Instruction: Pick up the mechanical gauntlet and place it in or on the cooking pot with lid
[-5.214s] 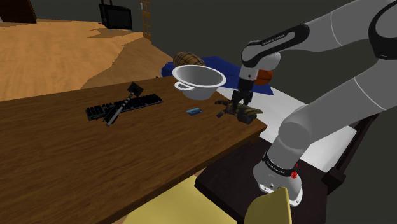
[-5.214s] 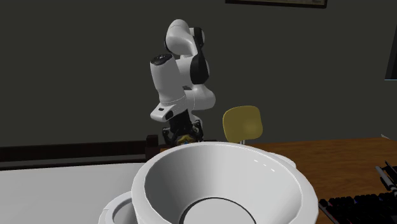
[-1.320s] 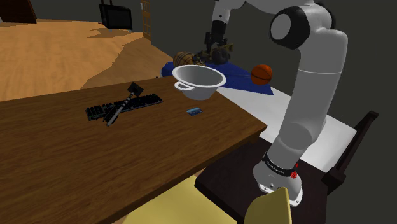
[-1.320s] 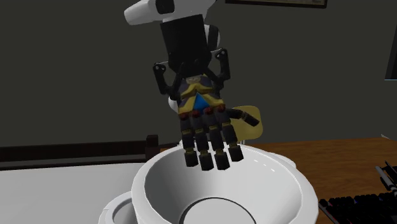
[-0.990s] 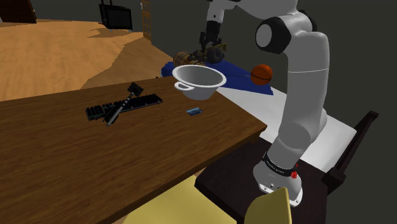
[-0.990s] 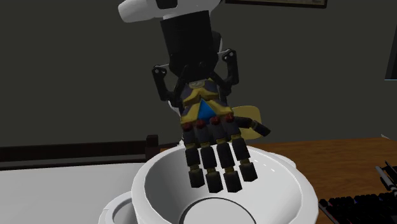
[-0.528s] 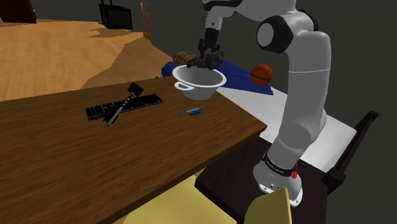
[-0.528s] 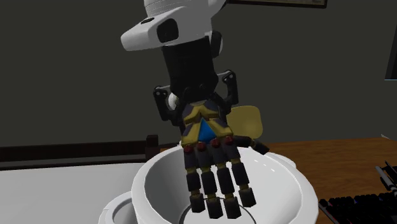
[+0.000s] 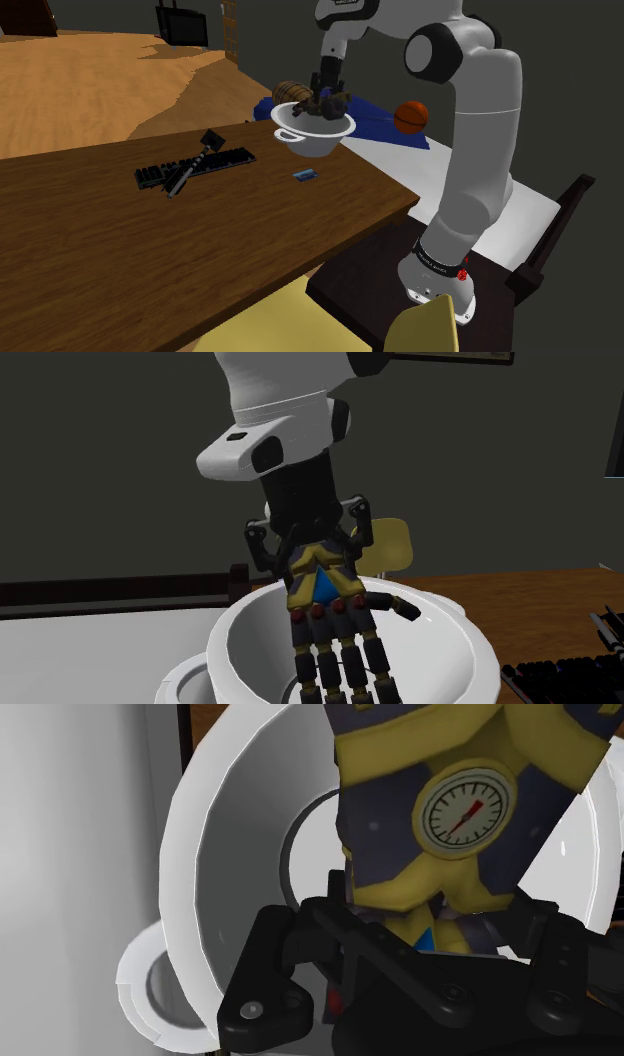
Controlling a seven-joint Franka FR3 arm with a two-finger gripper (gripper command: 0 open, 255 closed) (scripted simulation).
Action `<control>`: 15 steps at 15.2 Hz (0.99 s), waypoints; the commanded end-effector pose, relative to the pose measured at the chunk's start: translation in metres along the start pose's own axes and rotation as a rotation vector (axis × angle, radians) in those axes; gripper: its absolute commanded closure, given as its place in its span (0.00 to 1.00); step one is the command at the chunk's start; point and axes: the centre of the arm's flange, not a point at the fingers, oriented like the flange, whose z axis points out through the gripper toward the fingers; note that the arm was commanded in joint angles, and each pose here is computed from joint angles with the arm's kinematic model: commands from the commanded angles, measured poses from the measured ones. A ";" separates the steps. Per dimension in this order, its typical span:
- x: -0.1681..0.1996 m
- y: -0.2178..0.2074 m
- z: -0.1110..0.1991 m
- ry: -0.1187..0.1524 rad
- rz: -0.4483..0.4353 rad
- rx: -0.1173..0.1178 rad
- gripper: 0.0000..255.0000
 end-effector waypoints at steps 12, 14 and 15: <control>0.003 0.002 0.002 0.013 0.001 -0.003 0.00; 0.002 0.002 -0.025 0.013 0.001 -0.003 0.00; 0.002 0.002 -0.038 0.013 0.001 -0.003 0.00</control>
